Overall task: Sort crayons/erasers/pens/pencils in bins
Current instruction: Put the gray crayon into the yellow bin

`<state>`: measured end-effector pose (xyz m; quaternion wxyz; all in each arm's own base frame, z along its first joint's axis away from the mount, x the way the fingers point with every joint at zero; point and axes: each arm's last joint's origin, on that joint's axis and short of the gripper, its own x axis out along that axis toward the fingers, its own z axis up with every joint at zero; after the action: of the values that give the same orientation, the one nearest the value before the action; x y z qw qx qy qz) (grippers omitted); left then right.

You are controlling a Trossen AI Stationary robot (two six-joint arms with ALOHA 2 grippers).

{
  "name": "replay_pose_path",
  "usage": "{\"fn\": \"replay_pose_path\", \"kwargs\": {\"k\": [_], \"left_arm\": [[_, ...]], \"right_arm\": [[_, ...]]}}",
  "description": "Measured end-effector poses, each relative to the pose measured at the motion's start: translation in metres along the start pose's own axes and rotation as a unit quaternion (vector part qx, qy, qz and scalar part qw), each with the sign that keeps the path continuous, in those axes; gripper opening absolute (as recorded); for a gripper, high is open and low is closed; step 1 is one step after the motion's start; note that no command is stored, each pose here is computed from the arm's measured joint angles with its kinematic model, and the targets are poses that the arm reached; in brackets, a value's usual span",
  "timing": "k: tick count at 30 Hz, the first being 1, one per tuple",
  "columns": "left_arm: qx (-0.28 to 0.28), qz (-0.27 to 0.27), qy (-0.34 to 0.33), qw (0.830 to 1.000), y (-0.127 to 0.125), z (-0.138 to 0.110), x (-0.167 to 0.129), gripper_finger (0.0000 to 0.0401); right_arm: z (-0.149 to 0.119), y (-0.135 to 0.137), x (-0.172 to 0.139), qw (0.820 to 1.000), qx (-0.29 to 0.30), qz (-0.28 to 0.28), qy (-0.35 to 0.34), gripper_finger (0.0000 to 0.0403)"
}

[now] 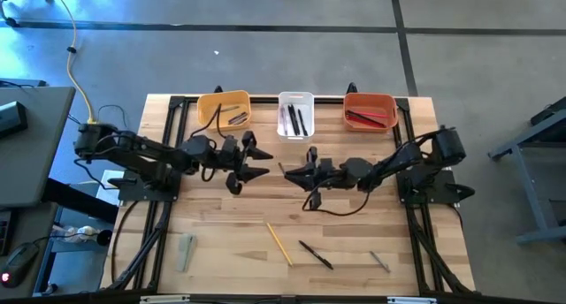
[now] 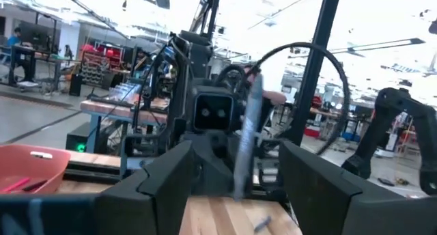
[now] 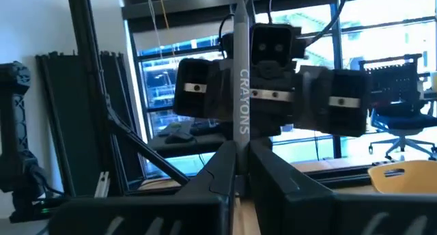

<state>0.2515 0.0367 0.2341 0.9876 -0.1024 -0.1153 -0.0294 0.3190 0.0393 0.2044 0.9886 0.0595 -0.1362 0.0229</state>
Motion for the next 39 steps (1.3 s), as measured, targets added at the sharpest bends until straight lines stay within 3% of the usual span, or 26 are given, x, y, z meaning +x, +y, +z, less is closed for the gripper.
{"fn": "replay_pose_path", "kwargs": {"k": [17, 27, 32, 39], "left_arm": [[0.035, -0.033, -0.025, 0.999, -0.014, 0.012, 0.021, 0.0176], [0.051, -0.031, -0.016, 0.998, -0.009, 0.004, 0.040, 0.0159], [0.063, -0.034, -0.033, 0.997, -0.009, 0.006, 0.041, 0.0117], [0.079, -0.042, -0.033, 0.995, -0.010, 0.005, 0.041, 0.0030]], "right_arm": [[0.001, 0.003, 0.007, 1.000, -0.006, 0.004, -0.009, 0.0018], [0.002, 0.003, 0.007, 1.000, -0.005, 0.004, -0.011, 0.0018], [0.002, 0.003, 0.007, 1.000, -0.007, 0.004, -0.011, 0.0018], [0.002, 0.003, 0.007, 1.000, -0.007, 0.004, -0.011, 0.0018]]}}
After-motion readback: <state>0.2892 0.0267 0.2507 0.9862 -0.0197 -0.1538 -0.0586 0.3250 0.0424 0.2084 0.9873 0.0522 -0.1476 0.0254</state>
